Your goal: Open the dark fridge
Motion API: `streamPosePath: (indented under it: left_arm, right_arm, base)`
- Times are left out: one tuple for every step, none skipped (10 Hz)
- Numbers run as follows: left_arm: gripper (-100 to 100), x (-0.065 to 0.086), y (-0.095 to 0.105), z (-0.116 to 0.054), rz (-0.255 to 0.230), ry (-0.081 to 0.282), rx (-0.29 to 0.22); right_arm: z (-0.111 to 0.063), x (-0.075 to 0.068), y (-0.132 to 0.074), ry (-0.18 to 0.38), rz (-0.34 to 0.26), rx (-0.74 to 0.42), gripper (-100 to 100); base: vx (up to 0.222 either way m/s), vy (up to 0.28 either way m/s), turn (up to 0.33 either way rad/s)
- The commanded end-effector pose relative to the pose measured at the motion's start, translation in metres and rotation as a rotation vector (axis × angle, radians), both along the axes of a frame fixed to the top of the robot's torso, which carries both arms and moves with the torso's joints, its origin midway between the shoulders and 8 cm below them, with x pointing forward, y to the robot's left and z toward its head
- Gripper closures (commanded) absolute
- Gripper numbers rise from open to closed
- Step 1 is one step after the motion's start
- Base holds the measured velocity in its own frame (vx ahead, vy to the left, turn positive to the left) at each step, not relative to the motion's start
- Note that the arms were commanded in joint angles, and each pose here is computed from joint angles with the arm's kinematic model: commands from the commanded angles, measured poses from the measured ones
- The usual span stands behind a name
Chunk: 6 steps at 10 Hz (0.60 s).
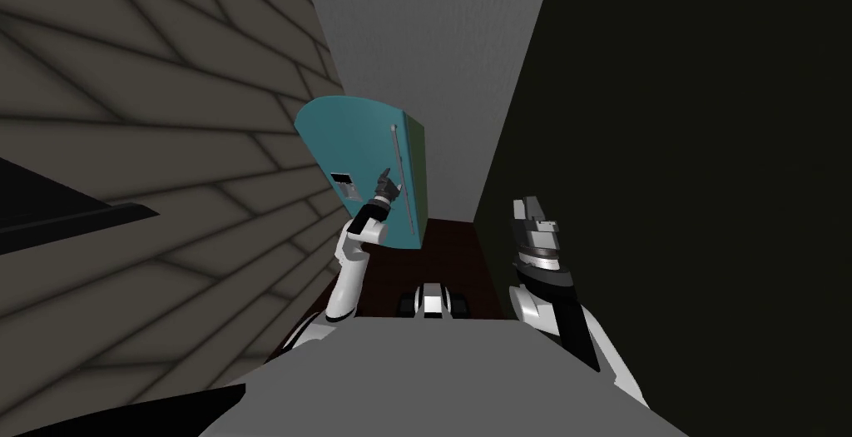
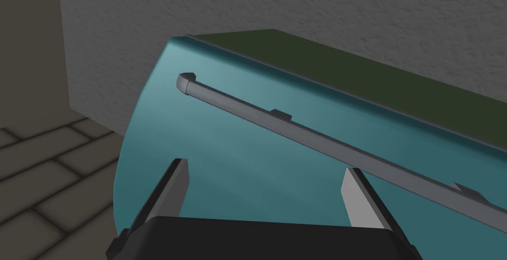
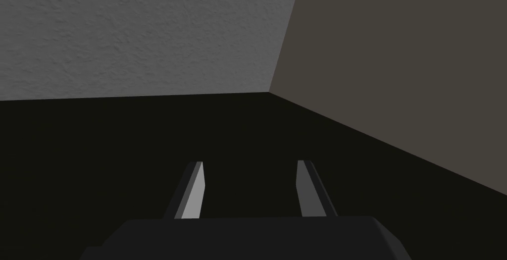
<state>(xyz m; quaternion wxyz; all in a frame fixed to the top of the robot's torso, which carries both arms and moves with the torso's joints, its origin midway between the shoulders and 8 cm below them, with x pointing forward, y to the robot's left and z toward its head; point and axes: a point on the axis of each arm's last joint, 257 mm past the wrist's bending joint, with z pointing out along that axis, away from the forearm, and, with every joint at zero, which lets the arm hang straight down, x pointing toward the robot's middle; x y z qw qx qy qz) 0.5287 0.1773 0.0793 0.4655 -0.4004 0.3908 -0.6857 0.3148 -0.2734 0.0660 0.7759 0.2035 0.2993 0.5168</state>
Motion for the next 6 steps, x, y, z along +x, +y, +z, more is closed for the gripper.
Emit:
streamPosePath:
  left_arm:
    - [-100, 0.012, -0.004, 0.005, -0.008, 0.036, -0.005]
    - [-100, 0.014, -0.009, 0.014, -0.013, 0.034, -0.001]
    - [-100, 0.015, -0.009, 0.012, -0.011, 0.043, 0.0]
    - [-100, 0.023, -0.012, 0.017, -0.015, 0.063, -0.006]
    - [-100, 0.024, -0.016, 0.024, -0.018, 0.062, -0.004]
    - [-100, 0.025, -0.016, 0.023, -0.017, 0.07, -0.002]
  right_arm:
    - [0.0, 0.0, 0.0, 0.0, 0.0, 0.0, 0]
    - [0.0, 0.0, 0.0, 0.0, 0.0, 0.0, 0]
    - [0.0, 0.0, 0.0, 0.0, 0.0, 0.0, 0]
    - [0.0, 0.0, 0.0, 0.0, 0.0, 0.0, 0]
    - [0.0, 0.0, 0.0, 0.0, 0.0, 0.0, 0]
    - [0.0, 0.0, 0.0, 0.0, 0.0, 0.0, 0]
  base:
    - [0.043, -0.022, -0.013]
    - [0.051, -0.026, -0.011]
    - [0.026, -0.019, 0.001]
    - [0.049, -0.035, -0.012]
    - [0.053, -0.033, -0.007]
    - [0.025, -0.015, -0.001]
